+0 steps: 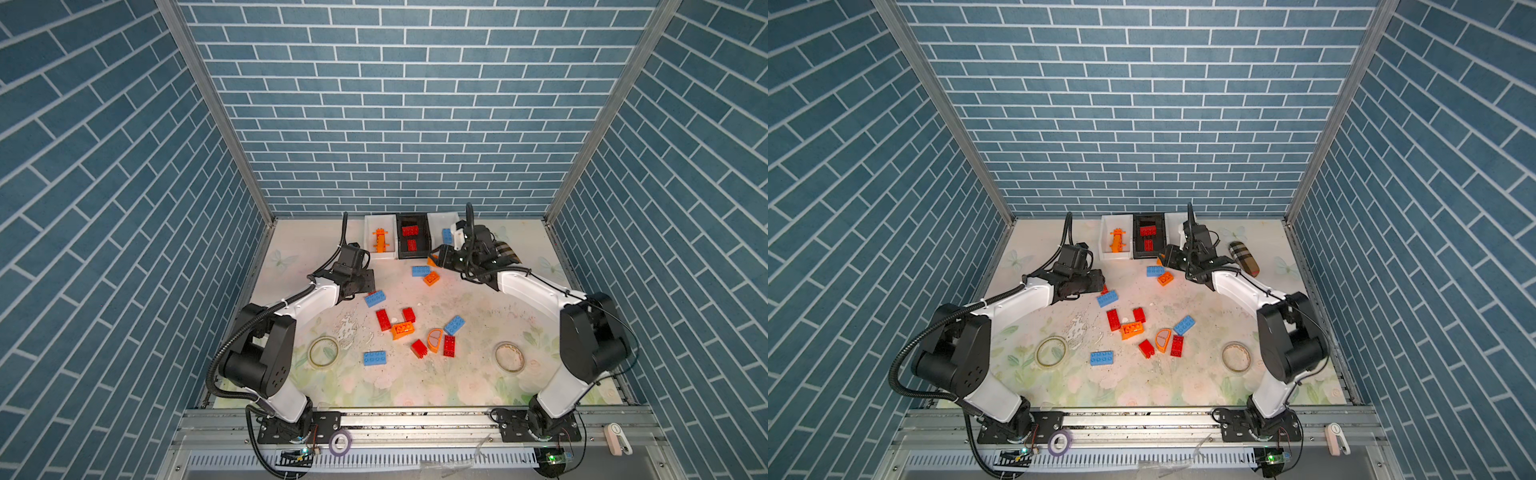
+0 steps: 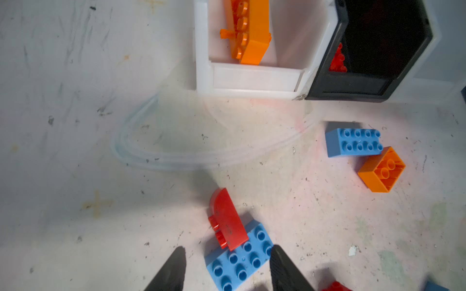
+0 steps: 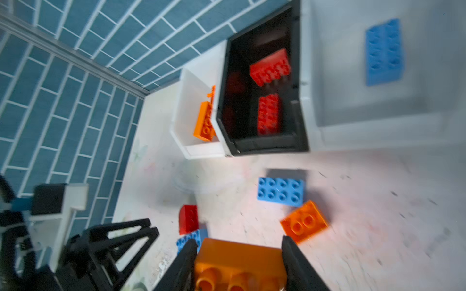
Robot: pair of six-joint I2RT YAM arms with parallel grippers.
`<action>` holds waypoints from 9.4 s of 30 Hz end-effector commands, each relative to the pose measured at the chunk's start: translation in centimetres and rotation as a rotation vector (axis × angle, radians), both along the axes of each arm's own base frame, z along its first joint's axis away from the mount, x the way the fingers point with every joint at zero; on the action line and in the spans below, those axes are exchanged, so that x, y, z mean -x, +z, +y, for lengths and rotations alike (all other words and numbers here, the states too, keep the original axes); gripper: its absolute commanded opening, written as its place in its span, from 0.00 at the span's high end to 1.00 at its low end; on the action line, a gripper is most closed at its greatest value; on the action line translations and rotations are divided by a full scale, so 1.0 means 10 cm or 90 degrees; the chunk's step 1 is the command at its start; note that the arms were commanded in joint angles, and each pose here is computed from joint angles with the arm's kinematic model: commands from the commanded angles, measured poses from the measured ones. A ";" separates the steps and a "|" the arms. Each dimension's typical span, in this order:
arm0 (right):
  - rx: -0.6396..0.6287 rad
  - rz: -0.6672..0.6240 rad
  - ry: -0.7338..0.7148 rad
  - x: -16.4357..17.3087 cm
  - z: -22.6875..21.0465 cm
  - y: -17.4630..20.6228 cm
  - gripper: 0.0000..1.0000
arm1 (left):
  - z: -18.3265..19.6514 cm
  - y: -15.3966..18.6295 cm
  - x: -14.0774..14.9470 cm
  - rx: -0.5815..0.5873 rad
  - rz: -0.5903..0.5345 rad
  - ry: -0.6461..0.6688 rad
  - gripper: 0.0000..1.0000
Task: Sort the legos into containers by color
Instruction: Place the lego in the container, then pick up the lego from the center of the table, then place the lego in the container, then pick up the lego from the center of the table, then place the lego in the container.
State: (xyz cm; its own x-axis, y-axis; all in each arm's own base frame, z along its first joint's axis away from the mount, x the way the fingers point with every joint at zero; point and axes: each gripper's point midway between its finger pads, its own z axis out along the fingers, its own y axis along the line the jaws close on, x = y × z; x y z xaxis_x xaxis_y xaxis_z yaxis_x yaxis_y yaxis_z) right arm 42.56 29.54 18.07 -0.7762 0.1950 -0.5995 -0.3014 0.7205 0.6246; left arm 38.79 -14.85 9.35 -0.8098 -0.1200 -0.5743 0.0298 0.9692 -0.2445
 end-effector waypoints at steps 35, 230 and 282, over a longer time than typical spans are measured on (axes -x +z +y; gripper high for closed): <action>-0.262 -0.045 0.065 -1.63 1.34 -0.30 0.58 | -0.05 -0.02 -0.04 0.093 0.007 0.074 0.35; 0.397 0.094 0.110 1.36 0.53 -1.43 0.68 | -0.31 1.01 -0.79 0.092 -0.156 0.005 0.47; -0.213 -0.030 -0.005 -1.55 0.27 -0.16 0.71 | -0.16 0.07 1.59 -0.048 0.061 -0.037 0.23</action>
State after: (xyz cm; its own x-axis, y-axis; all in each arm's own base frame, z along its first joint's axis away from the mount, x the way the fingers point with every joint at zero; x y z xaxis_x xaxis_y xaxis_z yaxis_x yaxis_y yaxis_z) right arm 57.13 32.20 16.77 -0.7413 0.3929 -0.5441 -0.3438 0.4740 0.8106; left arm 24.21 -17.24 11.00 -0.8509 -0.0025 -0.5253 0.1164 0.9743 -0.1931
